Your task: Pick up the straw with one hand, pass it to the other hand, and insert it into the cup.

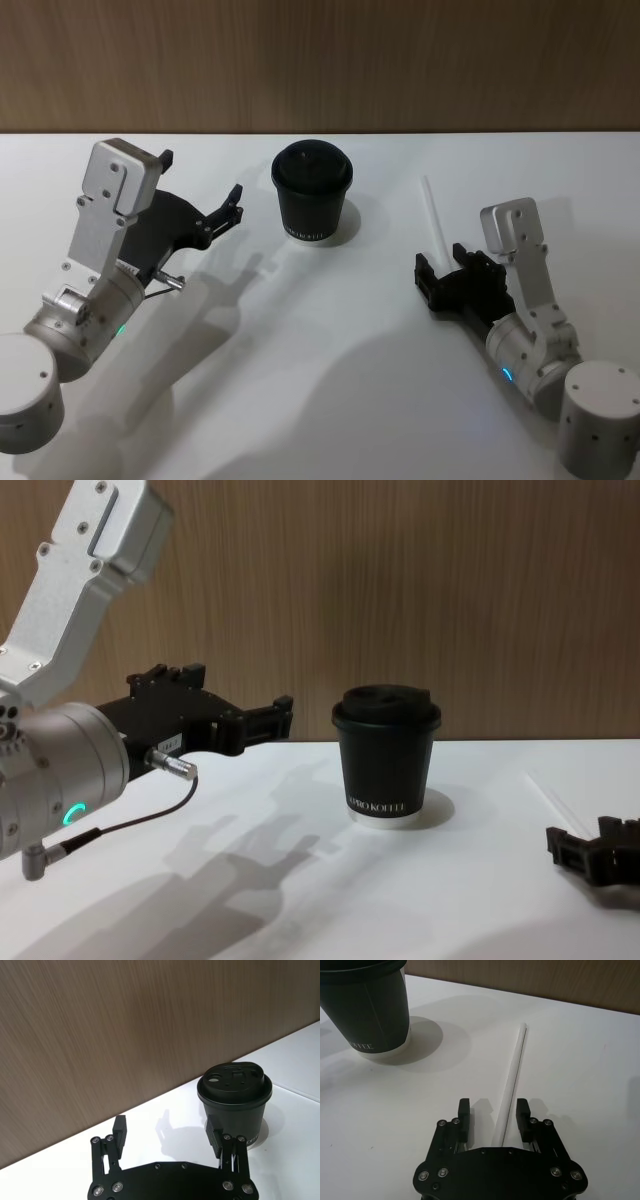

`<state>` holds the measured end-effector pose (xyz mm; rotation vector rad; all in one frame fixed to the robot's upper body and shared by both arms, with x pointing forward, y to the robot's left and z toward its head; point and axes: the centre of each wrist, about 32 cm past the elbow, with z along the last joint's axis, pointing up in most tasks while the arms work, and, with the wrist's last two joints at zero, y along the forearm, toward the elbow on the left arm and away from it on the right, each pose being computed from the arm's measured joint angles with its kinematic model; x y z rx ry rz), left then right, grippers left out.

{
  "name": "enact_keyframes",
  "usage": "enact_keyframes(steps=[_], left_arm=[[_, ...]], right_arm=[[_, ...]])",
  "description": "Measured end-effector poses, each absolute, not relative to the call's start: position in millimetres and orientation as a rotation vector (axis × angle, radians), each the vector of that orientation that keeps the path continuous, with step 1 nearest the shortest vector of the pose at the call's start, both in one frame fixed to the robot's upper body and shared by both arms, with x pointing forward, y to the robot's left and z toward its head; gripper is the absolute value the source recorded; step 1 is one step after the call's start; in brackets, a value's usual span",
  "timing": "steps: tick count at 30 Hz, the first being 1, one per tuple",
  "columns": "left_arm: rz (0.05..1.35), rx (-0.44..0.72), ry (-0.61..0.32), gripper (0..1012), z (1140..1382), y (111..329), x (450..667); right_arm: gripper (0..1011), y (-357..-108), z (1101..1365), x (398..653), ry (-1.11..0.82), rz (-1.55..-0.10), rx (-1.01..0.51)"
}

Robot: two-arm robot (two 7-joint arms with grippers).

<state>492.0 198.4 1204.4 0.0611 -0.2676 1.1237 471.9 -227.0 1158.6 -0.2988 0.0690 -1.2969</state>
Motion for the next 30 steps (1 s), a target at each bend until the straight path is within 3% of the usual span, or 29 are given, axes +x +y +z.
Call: enact_keyframes(steps=[30], left_arm=[[1.124,0.061,-0.268,1000,1204.4,198.4,492.0]], right_arm=[[350,-227.1,1158.1,471.9,0.070,-1.299,-0.301]])
